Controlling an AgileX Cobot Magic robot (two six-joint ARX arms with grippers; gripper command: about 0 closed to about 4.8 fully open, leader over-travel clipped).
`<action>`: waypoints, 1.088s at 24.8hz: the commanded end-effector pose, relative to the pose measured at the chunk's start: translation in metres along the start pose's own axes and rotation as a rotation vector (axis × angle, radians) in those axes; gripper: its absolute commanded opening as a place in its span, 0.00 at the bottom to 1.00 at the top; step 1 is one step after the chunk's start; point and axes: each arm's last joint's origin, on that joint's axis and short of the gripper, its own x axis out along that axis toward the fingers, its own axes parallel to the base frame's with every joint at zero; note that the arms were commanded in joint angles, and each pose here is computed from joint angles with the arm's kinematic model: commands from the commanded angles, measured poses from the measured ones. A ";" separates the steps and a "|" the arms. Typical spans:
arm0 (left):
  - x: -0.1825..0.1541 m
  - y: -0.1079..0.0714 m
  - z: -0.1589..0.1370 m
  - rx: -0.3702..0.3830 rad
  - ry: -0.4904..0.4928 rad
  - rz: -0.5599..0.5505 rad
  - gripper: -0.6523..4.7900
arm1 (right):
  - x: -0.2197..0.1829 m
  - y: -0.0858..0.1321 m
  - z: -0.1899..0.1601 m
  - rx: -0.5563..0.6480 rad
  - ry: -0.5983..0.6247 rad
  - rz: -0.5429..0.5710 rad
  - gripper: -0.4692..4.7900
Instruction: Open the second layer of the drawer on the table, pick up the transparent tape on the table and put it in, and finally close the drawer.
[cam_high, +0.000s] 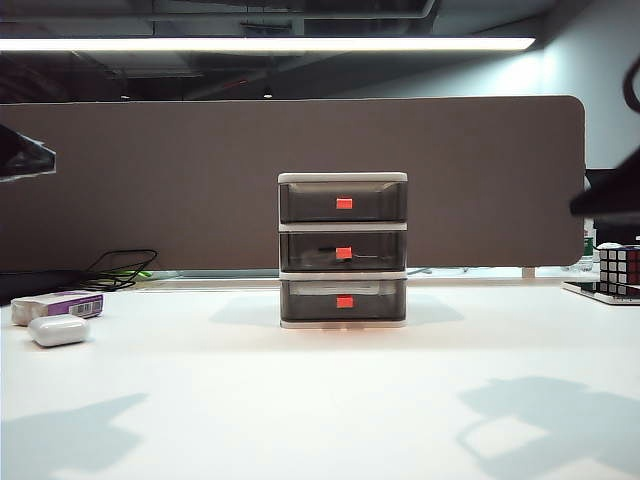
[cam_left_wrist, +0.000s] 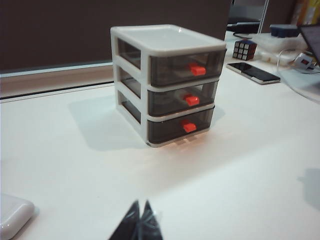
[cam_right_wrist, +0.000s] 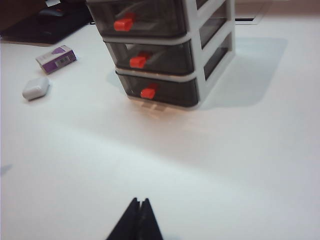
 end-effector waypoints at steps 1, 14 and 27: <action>0.000 0.000 0.003 -0.005 -0.019 0.000 0.11 | -0.001 0.000 -0.005 -0.008 -0.036 -0.003 0.08; 0.000 0.004 0.000 -0.039 0.001 0.118 0.11 | -0.010 -0.003 -0.022 -0.025 -0.085 -0.026 0.08; -0.003 0.046 0.005 -0.036 -0.029 0.157 0.11 | -0.035 -0.018 -0.017 -0.057 -0.187 -0.176 0.08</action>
